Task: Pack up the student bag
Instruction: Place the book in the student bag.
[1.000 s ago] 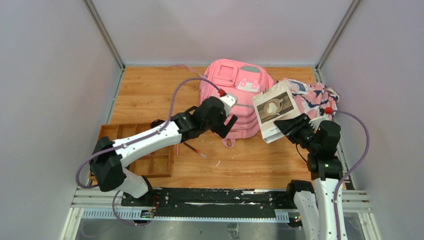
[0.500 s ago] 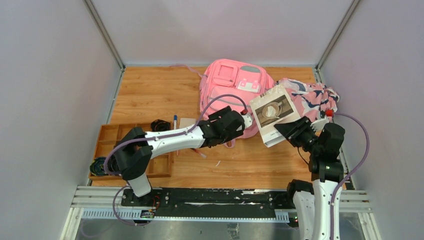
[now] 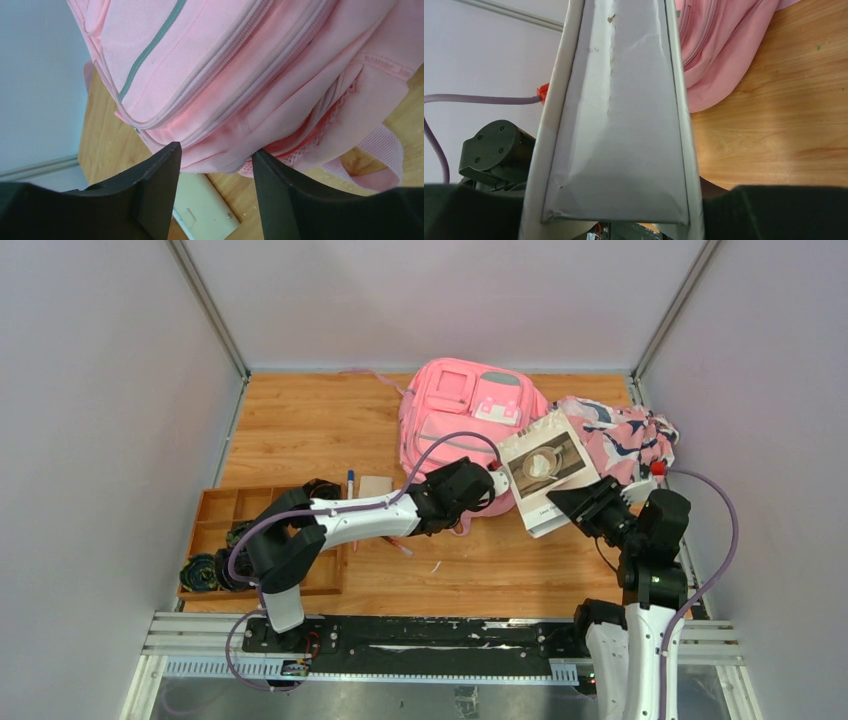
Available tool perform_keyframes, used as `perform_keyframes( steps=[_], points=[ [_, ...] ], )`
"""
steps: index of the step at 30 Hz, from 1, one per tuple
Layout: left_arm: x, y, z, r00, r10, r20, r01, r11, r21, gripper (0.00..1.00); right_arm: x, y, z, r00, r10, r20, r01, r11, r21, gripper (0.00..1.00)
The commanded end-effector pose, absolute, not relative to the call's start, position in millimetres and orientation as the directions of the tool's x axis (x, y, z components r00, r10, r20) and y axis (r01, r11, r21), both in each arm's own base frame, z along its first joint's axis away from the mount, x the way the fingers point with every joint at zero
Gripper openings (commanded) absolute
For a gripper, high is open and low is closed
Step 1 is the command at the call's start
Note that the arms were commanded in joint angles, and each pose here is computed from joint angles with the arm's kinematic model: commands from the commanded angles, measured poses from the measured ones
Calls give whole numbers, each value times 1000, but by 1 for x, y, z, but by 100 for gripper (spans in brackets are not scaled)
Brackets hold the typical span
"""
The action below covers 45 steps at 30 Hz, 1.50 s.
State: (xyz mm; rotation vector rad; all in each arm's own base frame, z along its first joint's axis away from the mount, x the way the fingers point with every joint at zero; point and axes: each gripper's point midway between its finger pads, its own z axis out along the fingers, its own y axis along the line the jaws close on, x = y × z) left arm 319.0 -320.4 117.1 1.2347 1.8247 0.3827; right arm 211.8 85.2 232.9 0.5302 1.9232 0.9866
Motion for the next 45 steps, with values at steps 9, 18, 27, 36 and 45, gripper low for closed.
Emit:
perform_keyframes(
  steps=[9, 18, 27, 36, 45],
  points=[
    [349, -329, 164, -161, 669, -726, 514, 685, 517, 0, 196, 91, 244, -525, 655, -543, -72, 601, 796, 23],
    [362, -347, 258, -233, 346, -909, 580, 800, 155, 0, 169, 90, 284, -481, 572, -665, -128, 704, 698, 23],
    [395, -356, 334, -327, 91, -941, 513, 853, -96, 0, 144, 128, 305, -565, 526, -636, -332, 560, 759, 26],
    [402, -366, 359, -333, -49, -942, 503, 836, -221, 0, 154, 137, 231, -671, 622, -405, -180, 393, 902, 26],
    [391, -379, 350, -310, 0, -951, 537, 825, -175, 0, 171, 138, 201, -635, 765, -107, -23, 119, 993, 23]
  ],
)
